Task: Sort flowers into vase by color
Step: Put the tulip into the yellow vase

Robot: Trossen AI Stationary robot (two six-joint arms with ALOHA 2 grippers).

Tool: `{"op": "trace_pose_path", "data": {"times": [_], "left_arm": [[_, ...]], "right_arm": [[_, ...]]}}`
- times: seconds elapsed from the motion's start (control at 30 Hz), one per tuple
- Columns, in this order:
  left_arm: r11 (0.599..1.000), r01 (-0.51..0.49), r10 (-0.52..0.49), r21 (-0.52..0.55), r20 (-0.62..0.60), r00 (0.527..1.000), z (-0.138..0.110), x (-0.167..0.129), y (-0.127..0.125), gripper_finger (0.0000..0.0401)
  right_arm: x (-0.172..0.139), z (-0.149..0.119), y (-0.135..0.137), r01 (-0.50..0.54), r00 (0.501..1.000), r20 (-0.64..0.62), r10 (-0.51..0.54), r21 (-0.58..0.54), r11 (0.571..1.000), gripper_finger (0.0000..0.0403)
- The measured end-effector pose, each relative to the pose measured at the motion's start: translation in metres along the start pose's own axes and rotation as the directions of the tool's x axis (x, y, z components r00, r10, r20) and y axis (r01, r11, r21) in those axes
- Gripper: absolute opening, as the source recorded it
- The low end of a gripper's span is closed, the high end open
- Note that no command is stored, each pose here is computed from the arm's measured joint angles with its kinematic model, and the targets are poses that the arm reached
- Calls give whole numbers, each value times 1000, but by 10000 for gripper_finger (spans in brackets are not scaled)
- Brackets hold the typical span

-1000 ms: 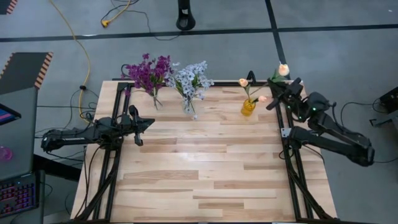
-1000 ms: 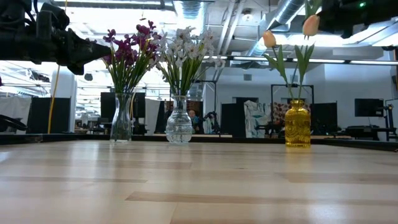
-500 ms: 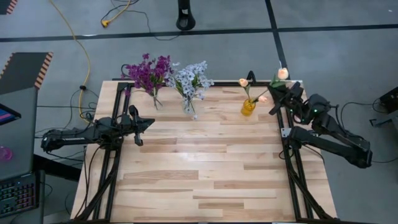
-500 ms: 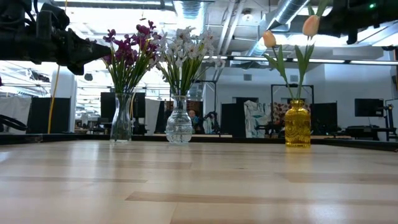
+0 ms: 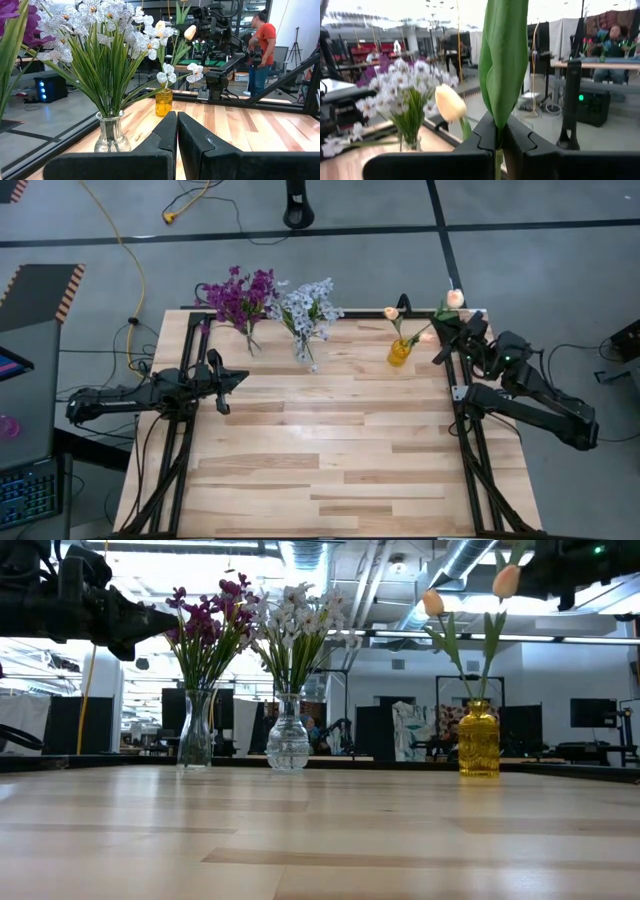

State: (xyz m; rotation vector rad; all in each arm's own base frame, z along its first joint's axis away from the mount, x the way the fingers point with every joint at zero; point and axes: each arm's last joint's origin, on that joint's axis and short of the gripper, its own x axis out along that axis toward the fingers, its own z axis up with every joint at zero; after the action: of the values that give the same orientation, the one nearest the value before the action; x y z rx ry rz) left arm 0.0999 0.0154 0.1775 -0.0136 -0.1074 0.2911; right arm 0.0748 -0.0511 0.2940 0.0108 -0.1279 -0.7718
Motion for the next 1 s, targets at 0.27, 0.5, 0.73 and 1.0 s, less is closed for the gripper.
{"op": "trace_pose_path", "data": {"times": [0.27, 0.5, 0.73, 1.0], "left_arm": [[1000, 0, 0, 0, 0, 1000, 0, 0, 0, 0], [1000, 0, 0, 0, 0, 1000, 0, 0, 0, 0], [1000, 0, 0, 0, 0, 1000, 0, 0, 0, 0], [1000, 0, 0, 0, 0, 1000, 0, 0, 0, 0]], "right_arm": [[0, 5, 0, 1, 999, 46, 0, -21, 1000, 40], [0, -2, 0, 3, 1000, -19, -4, -26, 1000, 40], [1, -20, 0, 6, 991, -131, -9, -28, 1000, 40], [4, -41, 0, 9, 981, -195, -14, -25, 1000, 46]]}}
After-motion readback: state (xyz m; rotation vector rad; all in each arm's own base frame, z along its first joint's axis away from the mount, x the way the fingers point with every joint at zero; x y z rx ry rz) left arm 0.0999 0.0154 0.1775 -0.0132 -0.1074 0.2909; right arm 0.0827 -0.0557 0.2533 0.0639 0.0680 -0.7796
